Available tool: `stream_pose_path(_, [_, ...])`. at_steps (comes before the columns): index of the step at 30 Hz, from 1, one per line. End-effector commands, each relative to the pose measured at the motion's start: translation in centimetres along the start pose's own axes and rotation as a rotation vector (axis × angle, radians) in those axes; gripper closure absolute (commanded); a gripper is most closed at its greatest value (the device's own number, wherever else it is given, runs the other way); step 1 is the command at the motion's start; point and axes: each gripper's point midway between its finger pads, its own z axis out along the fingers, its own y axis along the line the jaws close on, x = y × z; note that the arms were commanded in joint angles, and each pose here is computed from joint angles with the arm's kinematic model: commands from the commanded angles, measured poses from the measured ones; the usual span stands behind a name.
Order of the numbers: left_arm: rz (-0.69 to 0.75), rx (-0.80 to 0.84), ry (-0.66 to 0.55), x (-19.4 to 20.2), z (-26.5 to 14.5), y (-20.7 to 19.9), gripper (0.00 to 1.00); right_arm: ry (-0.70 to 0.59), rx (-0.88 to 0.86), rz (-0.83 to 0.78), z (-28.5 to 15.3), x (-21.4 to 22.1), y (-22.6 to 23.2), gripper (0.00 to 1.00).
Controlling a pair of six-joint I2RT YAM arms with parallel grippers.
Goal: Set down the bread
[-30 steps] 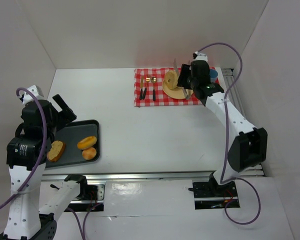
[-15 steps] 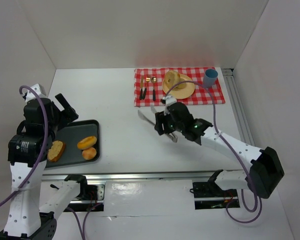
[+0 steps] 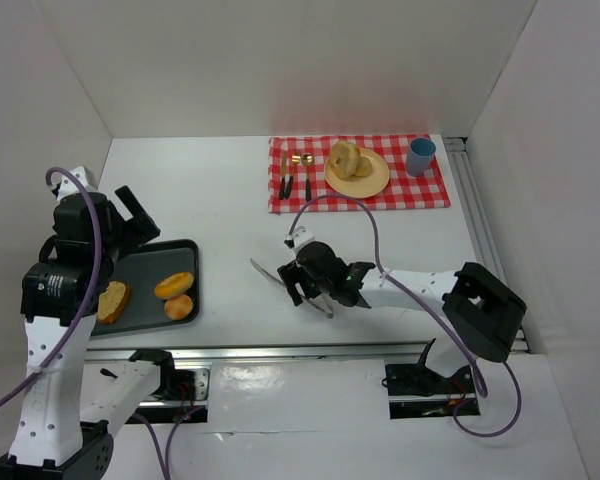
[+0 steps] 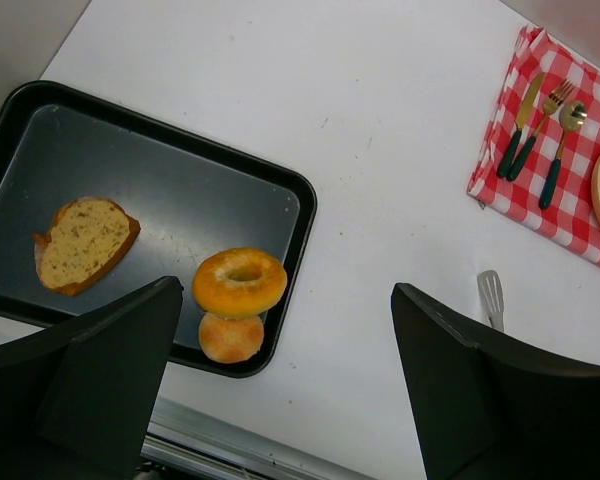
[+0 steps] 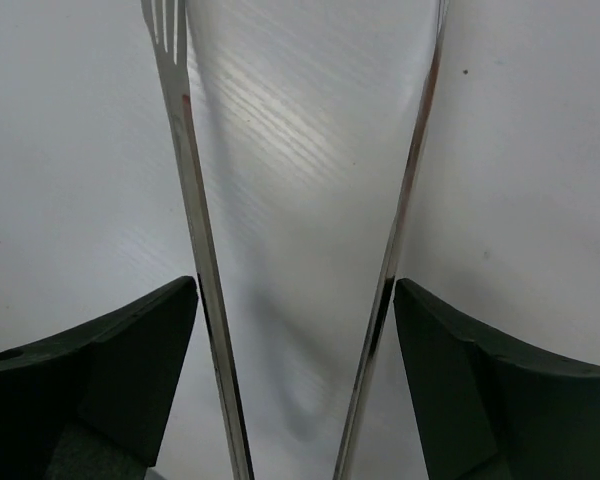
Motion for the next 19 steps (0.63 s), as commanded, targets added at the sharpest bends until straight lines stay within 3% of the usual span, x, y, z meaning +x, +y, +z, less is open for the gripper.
stream_pose_path(1, [-0.019, 0.025, -0.034, -0.8, 0.0, -0.6, 0.01, -0.152, 0.037, -0.002, 0.1, -4.9, 0.0, 0.12])
stream_pose_path(3, [-0.011, 0.016, -0.041, -0.7, -0.1, -0.2, 0.01, -0.144, 0.104, -0.003, -0.7, -6.4, -0.8, 0.0])
stream_pose_path(4, [-0.007, 0.012, -0.032, -0.3, 0.1, -0.1, 0.01, -0.173, 0.137, 0.028, -1.3, -8.5, -1.4, 0.0])
stream_pose_path(11, [-0.004, 0.02, -0.047, -0.8, 0.0, -0.3, 0.01, -0.212, 0.481, 0.241, -6.1, -10.8, -10.3, 0.0])
stream_pose_path(19, [0.0, 0.058, -0.053, -1.1, 0.0, -1.1, 0.01, -0.138, 0.655, 0.526, -7.7, -4.1, -19.4, 0.0])
